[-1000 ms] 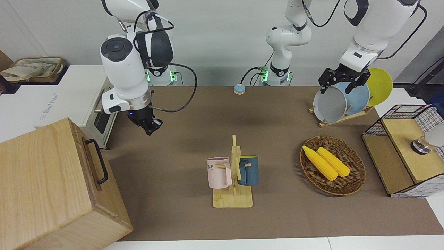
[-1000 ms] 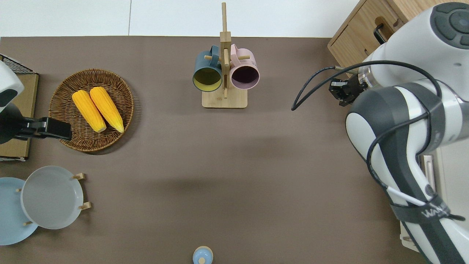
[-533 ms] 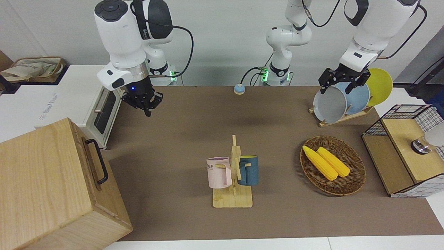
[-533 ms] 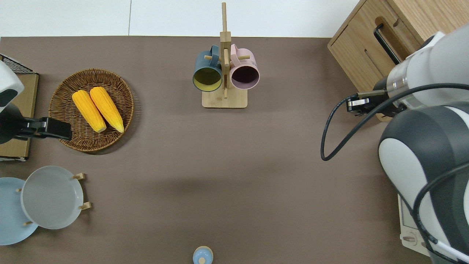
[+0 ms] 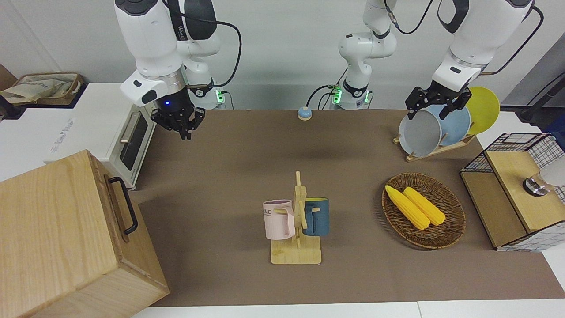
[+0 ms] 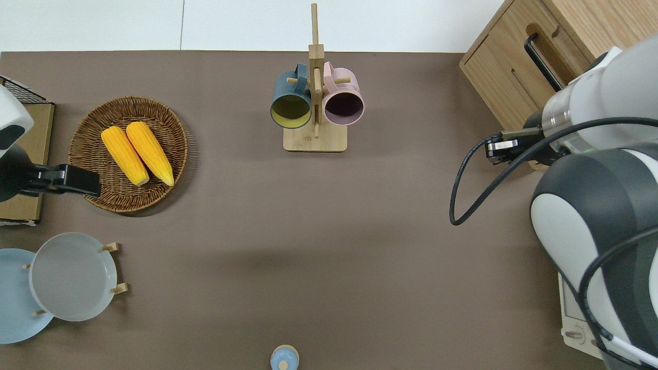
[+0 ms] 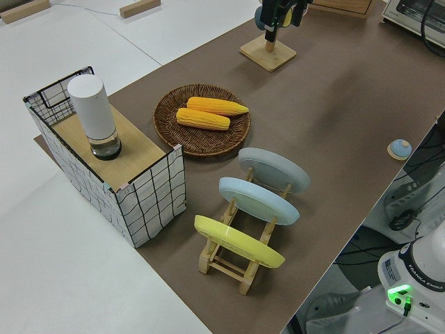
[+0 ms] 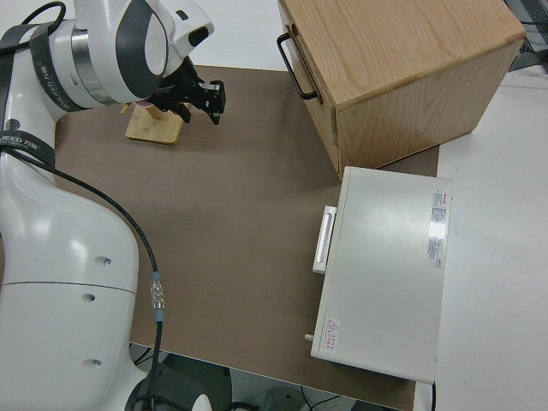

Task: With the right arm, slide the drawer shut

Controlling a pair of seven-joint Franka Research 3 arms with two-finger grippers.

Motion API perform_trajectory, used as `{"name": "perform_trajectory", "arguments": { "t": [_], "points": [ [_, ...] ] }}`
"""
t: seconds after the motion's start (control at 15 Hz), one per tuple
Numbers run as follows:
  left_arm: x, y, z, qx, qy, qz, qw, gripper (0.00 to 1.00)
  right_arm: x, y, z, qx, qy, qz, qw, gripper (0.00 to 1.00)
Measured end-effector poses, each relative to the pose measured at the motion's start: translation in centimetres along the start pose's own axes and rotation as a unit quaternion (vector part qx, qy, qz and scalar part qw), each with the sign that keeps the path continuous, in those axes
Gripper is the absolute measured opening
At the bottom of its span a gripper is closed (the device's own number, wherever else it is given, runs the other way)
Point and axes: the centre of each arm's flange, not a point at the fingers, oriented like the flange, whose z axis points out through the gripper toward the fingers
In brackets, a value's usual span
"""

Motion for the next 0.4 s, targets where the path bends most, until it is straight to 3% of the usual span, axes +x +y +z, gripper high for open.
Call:
{"name": "perform_trajectory", "arguments": {
  "t": [0.2,0.4],
  "points": [
    [0.0,0.0,0.0,0.0,0.0,0.0,1.0,1.0,0.05,0.34,0.01,0.0,0.0,0.002,1.0,0.97],
    [0.0,0.0,0.0,0.0,0.0,0.0,1.0,1.0,0.05,0.39,0.01,0.0,0.0,-0.001,1.0,0.99]
  ]
}}
